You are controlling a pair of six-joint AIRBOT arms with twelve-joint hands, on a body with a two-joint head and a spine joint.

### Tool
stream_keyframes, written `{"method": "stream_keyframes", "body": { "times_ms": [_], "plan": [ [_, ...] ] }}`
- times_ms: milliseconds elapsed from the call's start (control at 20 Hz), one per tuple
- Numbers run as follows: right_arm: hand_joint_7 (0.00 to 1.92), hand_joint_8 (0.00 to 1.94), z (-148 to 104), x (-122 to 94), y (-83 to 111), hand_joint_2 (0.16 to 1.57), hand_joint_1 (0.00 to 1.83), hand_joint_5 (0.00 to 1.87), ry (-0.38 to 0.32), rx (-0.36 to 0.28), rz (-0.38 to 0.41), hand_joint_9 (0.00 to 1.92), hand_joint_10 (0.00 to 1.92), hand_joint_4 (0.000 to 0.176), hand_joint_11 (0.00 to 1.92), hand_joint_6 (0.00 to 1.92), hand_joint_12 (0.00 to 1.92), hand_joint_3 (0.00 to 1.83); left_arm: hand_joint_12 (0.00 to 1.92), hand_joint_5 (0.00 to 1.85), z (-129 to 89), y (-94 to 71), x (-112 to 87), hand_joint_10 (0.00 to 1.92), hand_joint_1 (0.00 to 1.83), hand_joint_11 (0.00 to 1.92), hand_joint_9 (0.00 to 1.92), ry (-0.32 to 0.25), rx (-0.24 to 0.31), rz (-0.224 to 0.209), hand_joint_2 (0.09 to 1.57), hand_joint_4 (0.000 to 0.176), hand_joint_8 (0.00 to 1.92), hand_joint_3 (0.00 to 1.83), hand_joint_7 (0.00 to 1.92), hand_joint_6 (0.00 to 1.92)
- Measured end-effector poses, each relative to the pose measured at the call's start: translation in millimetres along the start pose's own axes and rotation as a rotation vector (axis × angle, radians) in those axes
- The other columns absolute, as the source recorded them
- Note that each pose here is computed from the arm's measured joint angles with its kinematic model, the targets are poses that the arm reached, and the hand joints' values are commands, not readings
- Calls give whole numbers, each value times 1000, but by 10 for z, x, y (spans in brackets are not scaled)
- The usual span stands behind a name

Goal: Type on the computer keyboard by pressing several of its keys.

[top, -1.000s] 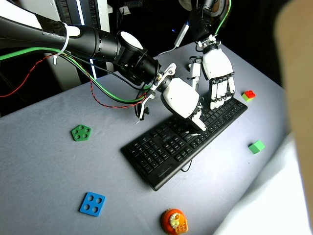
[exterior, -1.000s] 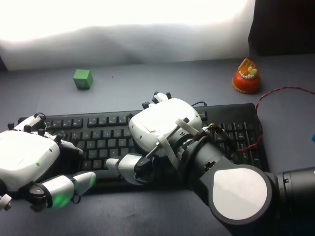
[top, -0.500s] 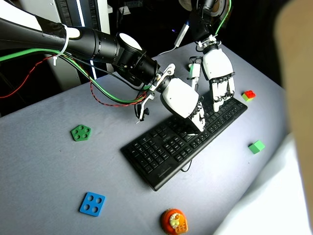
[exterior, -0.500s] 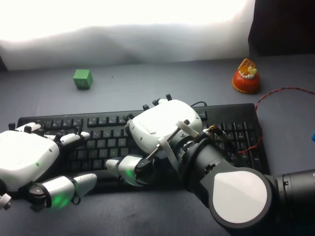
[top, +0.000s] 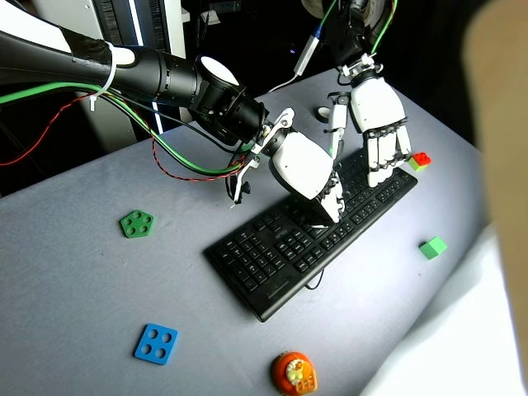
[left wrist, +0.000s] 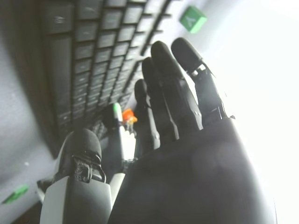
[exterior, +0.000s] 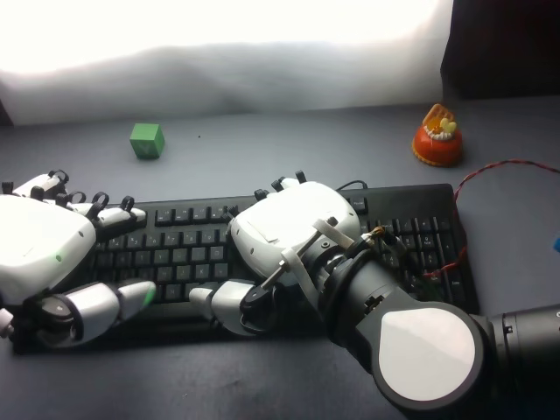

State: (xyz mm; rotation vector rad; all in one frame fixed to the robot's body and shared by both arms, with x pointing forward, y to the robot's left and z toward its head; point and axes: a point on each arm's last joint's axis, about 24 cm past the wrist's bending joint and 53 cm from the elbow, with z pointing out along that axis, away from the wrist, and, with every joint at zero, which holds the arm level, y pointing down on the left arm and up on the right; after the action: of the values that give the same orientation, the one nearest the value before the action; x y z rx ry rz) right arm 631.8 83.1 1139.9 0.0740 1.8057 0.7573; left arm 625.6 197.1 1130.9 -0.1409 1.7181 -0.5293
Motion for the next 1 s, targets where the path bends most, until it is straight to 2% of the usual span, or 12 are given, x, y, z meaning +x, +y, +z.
{"method": "stream_keyframes", "body": {
  "times_ms": [100, 250, 350, 450, 500, 550, 600, 700, 800, 950, 1000],
  "plan": [
    [718, 1, 0, -1, -1, 1171, 98, 671, 0, 0, 1, 414, 774, 0, 110, 59, 1713, 1, 1176, 341, -4, 38, -9, 0, 306, 7, 487, -5, -19, 28, 1251, 59, 0, 0, 433, 0],
    [713, 0, 0, 0, 0, 1175, 103, 671, 0, 0, 3, 402, 746, 0, 58, 57, 1707, 2, 1153, 289, -29, 109, -50, 0, 352, 0, 457, -31, -54, 31, 1244, 65, 0, 0, 405, 0],
    [711, 1, 0, 0, -1, 1175, 95, 679, 0, 0, 4, 396, 738, 0, 36, 60, 1711, 1, 1167, 311, -55, 200, -66, 6, 386, 0, 471, -63, -90, 9, 1232, 61, 7, 0, 428, 8],
    [732, 9, 0, -4, -5, 1168, 119, 694, -1, 2, 4, 424, 748, 0, 57, 65, 1725, 0, 1159, 284, -85, 276, -27, 0, 379, 0, 451, -84, -129, -22, 1236, 65, 0, 0, 415, 0],
    [728, 7, 0, -4, -5, 1168, 108, 686, -1, 2, 4, 435, 751, 0, 55, 62, 1723, 0, 1156, 289, -88, 270, -15, 3, 400, 0, 456, -93, -131, -25, 1227, 69, 0, 0, 414, 3],
    [728, 6, 0, -2, -3, 1168, 106, 686, -1, 1, 4, 437, 751, 0, 56, 61, 1720, 0, 1153, 297, -92, 251, 7, 1, 393, 0, 452, -101, -131, -31, 1232, 61, 0, 0, 405, 6],
    [721, 3, 0, -2, -2, 1171, 112, 675, -1, 1, 4, 433, 746, 0, 50, 56, 1714, 0, 1152, 290, -92, 231, 23, 2, 389, 0, 454, -104, -129, -40, 1233, 61, 2, 0, 410, 3],
    [730, 6, 0, -1, -1, 1170, 125, 673, -1, 1, 4, 445, 746, 0, 75, 55, 1710, 0, 1176, 314, -90, 200, 109, 9, 398, 0, 474, -99, -129, -76, 1234, 51, 7, 0, 432, 10],
    [725, 3, 0, -2, -2, 1171, 118, 669, -1, 1, 4, 436, 747, 0, 63, 52, 1708, 0, 1173, 298, -99, 175, 203, 5, 462, 0, 469, -99, -131, -114, 1224, 52, 1, 0, 423, 2],
    [735, 7, 0, -2, -3, 1172, 113, 669, -1, 1, 4, 411, 781, 0, 66, 49, 1721, 0, 1173, 281, -100, 147, 232, 6, 553, 0, 476, -109, -130, -130, 1199, 44, 5, 0, 435, 4],
    [742, 9, 0, -2, -3, 1172, 111, 675, -1, 1, 4, 412, 789, 0, 79, 51, 1722, 0, 1167, 290, -101, 140, 228, 3, 578, 0, 469, -116, -130, -132, 1190, 47, 5, 0, 437, 7]
  ]
}}
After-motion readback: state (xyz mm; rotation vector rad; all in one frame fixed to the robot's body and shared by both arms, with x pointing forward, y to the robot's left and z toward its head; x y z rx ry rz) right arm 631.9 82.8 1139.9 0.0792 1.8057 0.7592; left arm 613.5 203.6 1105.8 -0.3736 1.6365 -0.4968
